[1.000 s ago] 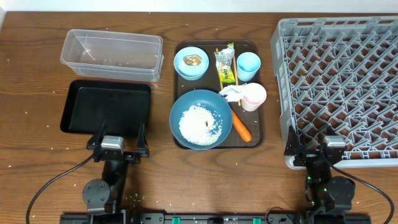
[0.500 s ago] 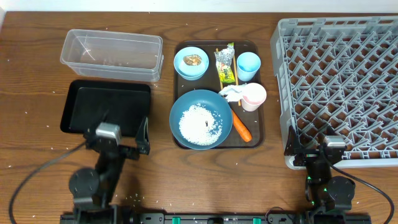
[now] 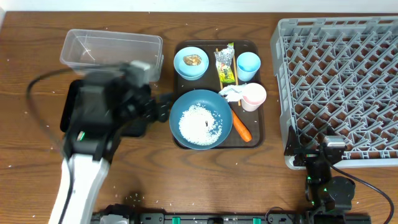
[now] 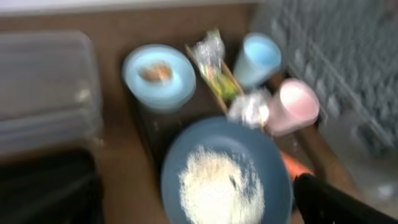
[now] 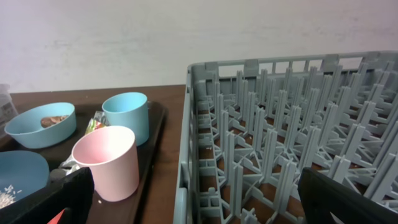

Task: Sort waste into correct bins and load items into the dishwasher rack
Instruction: 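Reach the left gripper to the blue plate rim and grasp it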

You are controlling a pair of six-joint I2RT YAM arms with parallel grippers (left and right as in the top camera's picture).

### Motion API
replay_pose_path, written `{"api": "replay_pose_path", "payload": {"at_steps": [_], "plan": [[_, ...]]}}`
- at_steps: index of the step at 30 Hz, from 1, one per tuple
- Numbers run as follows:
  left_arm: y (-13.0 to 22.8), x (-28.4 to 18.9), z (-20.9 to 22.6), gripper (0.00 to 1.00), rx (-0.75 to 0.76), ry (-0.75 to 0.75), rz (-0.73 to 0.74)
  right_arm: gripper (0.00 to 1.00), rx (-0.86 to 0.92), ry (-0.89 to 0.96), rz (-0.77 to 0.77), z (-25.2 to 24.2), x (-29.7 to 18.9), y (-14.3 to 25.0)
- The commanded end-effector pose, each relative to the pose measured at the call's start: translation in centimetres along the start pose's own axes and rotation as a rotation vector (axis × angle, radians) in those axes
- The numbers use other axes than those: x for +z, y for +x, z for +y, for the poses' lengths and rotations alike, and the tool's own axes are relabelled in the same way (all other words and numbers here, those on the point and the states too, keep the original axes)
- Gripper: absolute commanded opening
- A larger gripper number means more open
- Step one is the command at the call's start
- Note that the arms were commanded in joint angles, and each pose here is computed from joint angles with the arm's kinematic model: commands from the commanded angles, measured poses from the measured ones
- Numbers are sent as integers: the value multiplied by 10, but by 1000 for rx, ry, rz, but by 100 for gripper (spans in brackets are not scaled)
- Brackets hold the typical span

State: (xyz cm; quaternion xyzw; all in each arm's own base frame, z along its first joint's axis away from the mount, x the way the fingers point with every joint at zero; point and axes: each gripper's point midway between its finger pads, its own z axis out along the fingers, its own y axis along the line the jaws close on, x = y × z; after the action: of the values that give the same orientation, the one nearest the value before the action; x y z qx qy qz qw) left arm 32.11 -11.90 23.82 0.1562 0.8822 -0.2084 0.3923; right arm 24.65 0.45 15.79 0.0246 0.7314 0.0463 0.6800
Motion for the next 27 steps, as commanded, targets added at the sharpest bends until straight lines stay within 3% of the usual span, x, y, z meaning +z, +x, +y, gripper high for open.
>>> {"api": "replay_pose_path", "payload": {"at_steps": [1, 7, 13, 19, 27], "plan": [[-1, 26, -8, 98, 133, -86, 135, 99, -9, 6, -2, -2, 0, 0], [46, 82, -40, 98, 254, -71, 374, 99, -9, 6, -2, -2, 0, 0], [96, 123, -60, 98, 280, -22, 542, 99, -9, 6, -2, -2, 0, 0], [130, 143, -106, 98, 326, 167, 621, 99, -9, 6, -2, -2, 0, 0], [144, 147, -117, 98, 468, 77, 641, 99, -9, 6, -2, -2, 0, 0]]}}
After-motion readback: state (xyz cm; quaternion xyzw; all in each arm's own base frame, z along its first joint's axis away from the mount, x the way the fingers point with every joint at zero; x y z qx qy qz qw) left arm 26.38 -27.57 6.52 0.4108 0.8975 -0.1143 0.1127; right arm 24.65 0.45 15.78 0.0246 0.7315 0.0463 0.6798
